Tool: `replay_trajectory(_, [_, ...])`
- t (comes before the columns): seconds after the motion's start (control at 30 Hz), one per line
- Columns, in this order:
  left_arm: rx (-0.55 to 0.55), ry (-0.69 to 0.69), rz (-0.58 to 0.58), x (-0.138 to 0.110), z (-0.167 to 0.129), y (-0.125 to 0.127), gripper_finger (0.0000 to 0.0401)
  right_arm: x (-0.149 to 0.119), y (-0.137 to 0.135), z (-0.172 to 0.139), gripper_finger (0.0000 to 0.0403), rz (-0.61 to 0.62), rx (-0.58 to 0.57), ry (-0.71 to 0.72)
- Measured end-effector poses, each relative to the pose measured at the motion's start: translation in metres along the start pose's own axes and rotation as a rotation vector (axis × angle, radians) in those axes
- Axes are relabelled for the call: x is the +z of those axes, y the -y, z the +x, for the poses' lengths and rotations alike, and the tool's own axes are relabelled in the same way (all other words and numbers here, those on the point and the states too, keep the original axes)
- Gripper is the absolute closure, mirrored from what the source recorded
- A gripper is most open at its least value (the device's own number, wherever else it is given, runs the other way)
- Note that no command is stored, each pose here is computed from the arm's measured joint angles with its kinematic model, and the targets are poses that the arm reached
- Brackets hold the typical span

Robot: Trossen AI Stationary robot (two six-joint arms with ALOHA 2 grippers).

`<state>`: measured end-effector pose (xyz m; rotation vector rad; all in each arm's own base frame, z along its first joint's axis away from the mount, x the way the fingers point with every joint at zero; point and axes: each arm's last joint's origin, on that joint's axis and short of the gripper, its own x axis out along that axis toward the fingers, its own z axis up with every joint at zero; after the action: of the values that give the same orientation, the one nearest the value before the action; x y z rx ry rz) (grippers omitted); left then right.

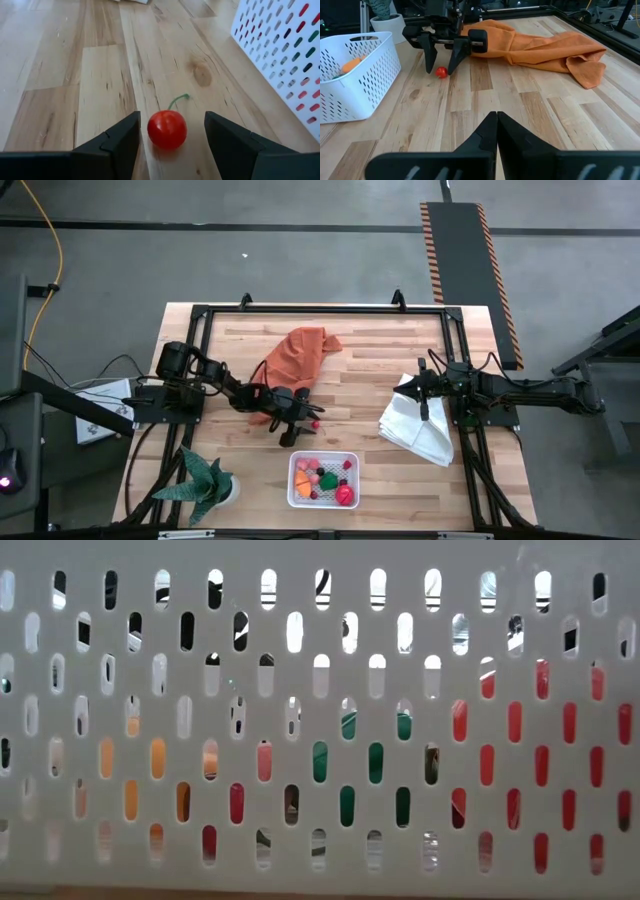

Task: Pick and placing Produce into tupperware
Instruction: Put the red cherry into the white bin

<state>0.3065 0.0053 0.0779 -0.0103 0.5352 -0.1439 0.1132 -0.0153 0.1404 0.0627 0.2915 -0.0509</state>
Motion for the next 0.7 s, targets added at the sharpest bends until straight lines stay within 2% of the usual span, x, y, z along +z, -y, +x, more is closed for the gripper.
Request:
replay_trajectory(0.33, [-0.005, -0.008, -0.001, -0.0009, 0.0000, 0.0002, 0.0237, 0.0000, 0.0000, 0.0000, 0.0402, 0.000, 0.000, 0.000])
replay_trajectory(0.7, [-0.008, -0.014, -0.002, -0.0014, 0.0000, 0.0003, 0.0265, 0.0000, 0.0000, 0.0000, 0.0402, 0.000, 0.000, 0.000])
